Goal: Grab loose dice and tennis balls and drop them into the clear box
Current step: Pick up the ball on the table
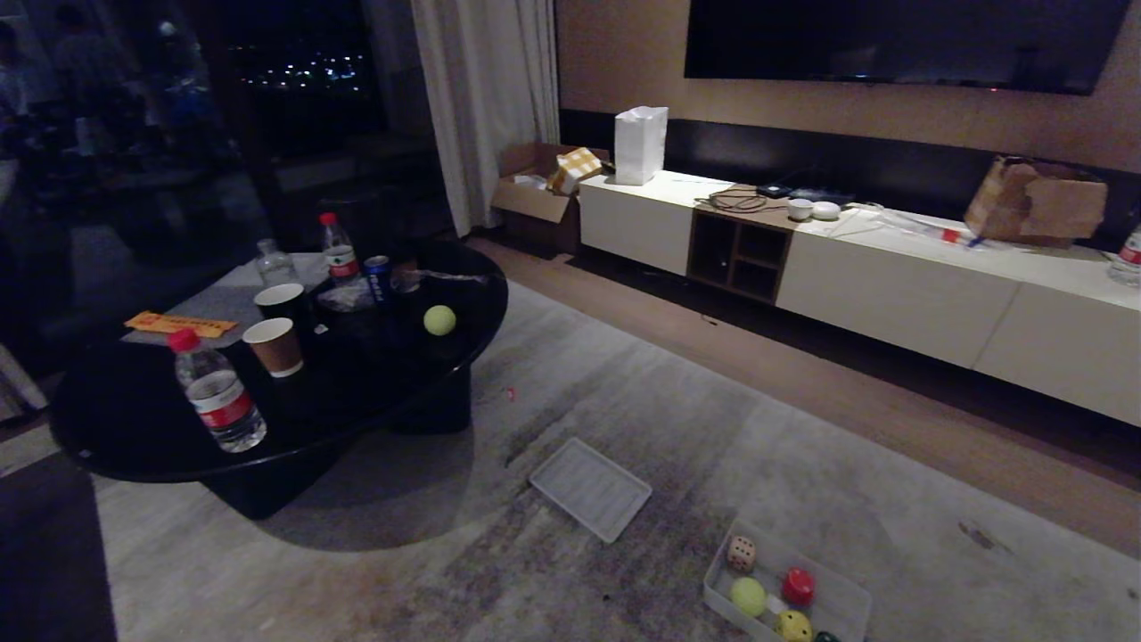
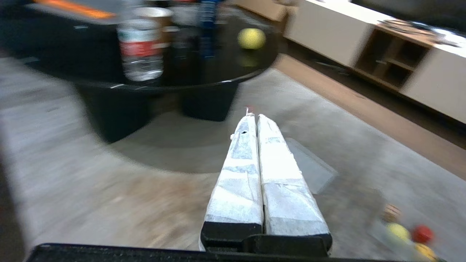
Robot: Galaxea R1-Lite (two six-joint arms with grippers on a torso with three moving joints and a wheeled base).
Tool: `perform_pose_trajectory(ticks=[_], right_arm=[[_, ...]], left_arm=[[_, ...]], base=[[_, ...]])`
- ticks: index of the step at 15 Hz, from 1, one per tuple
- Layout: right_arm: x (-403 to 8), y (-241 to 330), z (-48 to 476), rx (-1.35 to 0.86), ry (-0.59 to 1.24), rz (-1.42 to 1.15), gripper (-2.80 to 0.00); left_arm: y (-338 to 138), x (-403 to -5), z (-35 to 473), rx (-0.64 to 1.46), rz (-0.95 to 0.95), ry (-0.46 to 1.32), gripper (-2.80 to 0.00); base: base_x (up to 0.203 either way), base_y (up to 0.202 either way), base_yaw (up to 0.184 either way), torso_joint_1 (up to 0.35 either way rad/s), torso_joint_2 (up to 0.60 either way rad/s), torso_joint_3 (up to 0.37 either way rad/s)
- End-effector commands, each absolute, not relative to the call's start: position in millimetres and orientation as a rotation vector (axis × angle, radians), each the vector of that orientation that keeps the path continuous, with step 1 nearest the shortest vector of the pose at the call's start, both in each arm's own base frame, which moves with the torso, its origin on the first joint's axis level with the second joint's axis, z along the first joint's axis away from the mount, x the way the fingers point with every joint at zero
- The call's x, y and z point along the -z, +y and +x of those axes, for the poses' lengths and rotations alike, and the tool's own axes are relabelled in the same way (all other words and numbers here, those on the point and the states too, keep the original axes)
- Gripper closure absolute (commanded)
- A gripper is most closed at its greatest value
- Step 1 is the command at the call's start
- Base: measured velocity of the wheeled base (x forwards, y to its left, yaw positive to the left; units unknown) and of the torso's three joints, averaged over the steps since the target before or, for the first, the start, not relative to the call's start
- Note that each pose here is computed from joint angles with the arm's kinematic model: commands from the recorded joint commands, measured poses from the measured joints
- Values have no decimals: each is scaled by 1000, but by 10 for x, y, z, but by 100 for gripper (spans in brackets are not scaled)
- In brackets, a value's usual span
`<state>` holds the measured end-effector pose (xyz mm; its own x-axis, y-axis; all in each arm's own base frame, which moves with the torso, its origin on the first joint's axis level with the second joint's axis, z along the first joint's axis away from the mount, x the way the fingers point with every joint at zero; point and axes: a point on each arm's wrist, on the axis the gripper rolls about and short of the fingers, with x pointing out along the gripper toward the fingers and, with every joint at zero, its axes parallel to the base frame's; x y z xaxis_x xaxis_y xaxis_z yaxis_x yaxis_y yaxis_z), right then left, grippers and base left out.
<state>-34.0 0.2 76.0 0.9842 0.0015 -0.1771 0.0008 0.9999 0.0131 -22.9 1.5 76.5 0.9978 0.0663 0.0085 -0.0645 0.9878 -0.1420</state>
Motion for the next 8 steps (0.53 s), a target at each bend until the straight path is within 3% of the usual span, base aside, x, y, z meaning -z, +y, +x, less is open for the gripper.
perform_pose_trajectory(ticks=[1,8], right_arm=[[-762,2,-340,-2,180,13,0],[-758,3,-339,1,181,14,0]], left_arm=[[15,-760,-226,-67,-143,-11,0],[15,-760,-226,-67,-144,-11,0]], base=[[1,-11,168,2,10,6],[0,-9,162,2,2,4]])
